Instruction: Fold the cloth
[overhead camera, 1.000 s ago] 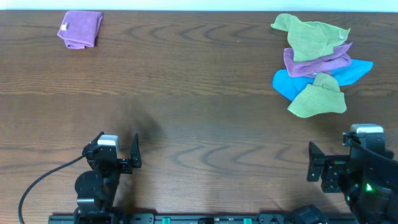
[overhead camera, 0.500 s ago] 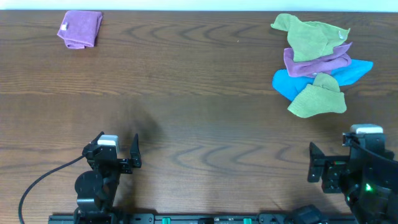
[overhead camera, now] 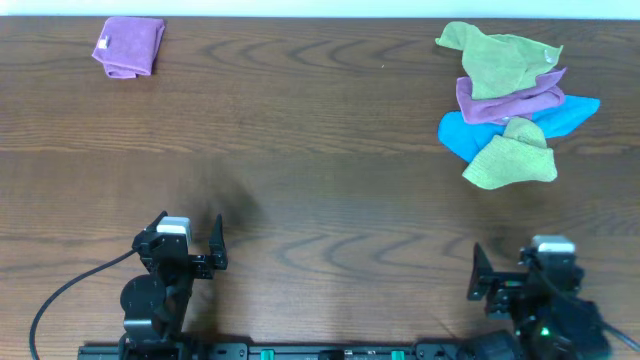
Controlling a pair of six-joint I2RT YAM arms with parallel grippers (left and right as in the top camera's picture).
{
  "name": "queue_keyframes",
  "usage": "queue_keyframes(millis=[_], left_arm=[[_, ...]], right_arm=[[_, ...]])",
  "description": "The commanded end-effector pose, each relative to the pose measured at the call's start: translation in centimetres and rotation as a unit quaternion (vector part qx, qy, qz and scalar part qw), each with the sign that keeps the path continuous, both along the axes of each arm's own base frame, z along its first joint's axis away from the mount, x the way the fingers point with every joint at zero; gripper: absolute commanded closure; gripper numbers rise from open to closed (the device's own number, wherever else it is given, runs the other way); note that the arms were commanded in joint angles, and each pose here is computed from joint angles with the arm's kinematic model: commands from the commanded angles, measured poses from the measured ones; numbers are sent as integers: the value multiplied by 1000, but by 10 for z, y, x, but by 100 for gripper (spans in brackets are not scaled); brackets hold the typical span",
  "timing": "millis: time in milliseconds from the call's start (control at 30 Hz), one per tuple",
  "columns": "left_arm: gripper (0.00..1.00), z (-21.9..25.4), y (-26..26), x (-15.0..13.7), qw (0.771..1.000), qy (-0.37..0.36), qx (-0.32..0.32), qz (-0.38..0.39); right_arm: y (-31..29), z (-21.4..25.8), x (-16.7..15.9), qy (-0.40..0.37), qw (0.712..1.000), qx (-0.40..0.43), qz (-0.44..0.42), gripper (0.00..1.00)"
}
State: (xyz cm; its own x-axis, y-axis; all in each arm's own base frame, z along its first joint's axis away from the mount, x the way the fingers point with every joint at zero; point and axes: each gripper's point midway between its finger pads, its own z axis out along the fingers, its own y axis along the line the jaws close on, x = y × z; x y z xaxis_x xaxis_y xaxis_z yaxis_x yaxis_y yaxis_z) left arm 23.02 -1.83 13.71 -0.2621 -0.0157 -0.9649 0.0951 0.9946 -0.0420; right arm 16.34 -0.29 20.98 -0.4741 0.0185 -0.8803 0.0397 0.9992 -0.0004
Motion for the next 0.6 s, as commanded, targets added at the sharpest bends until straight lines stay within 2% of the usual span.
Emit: queue_keyframes(millis=[0,200,567], left_arm=[[5,-12,2,0,1000,13,-3,9],[5,-12,2,0,1000,13,-3,9],[4,-12,2,0,1000,13,-3,9]], right_arm=[[1,-23,3,-4,1000,15,-5,1],[3,-53,13,-18,998,51,-22,1],[15,-111,15,50,997,51,3,1]])
